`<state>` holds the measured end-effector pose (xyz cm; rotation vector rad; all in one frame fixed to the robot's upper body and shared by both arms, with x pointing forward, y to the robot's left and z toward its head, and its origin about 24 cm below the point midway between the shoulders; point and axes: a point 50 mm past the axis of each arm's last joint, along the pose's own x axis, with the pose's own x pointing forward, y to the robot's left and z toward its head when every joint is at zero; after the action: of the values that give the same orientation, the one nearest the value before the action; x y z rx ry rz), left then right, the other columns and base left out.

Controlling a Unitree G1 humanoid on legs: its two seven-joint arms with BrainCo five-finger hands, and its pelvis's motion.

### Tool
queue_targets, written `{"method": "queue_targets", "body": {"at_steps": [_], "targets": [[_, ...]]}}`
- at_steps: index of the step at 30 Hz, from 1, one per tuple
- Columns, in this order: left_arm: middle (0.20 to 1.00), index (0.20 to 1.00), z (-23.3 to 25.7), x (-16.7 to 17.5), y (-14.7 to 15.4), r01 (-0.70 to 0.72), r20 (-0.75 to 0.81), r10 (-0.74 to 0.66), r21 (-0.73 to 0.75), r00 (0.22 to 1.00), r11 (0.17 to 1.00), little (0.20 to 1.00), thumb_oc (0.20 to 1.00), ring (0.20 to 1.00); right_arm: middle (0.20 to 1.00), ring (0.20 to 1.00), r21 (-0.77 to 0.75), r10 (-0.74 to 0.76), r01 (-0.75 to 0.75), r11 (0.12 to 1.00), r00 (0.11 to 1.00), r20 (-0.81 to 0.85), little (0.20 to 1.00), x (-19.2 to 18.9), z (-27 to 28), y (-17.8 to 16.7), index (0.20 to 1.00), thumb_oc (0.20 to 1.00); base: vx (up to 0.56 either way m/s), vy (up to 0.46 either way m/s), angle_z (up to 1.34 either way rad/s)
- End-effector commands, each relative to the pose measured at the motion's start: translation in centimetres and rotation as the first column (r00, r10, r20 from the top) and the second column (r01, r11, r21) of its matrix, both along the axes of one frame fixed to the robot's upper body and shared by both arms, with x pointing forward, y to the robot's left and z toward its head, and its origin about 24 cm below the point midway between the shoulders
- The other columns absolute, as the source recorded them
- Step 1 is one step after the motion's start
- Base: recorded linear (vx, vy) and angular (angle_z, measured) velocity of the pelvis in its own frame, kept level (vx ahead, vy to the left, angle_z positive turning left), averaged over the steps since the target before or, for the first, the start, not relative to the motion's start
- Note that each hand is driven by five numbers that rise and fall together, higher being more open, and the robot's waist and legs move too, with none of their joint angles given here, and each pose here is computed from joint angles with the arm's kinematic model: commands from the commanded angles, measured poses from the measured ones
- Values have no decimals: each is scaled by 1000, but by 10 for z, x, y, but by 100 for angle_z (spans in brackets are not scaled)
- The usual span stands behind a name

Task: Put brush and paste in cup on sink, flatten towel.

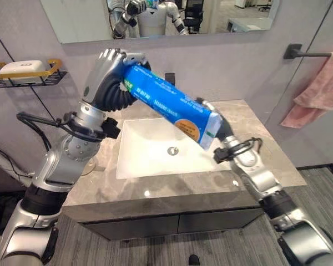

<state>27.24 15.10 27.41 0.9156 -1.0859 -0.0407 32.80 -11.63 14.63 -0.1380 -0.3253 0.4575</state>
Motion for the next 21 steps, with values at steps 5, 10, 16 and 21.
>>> {"method": "queue_targets", "body": {"at_steps": [5, 10, 16, 21], "targets": [[200, 200, 14, 6, 4, -40, 81, 47, -79, 996, 996, 200, 200, 200, 1000, 1000, 276, 102, -214, 937, 923, 370, 1000, -18, 94, 37, 1000, 1000, 6, -2, 10], [200, 200, 8, 5, 7, -64, 86, 73, -101, 994, 993, 200, 200, 200, 1000, 1000, 328, 108, -286, 900, 877, 469, 1000, -33, 115, 46, 1000, 1000, 22, 6, 14], [200, 200, 8, 3, 11, -94, 119, 110, -128, 987, 987, 200, 200, 200, 1000, 1000, 296, 95, -318, 900, 809, 580, 1000, -48, 139, 52, 1000, 1000, 22, 14, 8], [200, 200, 7, 4, 12, -95, 116, 116, -167, 987, 981, 200, 200, 200, 1000, 1000, 302, 128, -364, 881, 798, 589, 1000, -54, 143, 58, 1000, 1000, 22, 17, 3]]}}
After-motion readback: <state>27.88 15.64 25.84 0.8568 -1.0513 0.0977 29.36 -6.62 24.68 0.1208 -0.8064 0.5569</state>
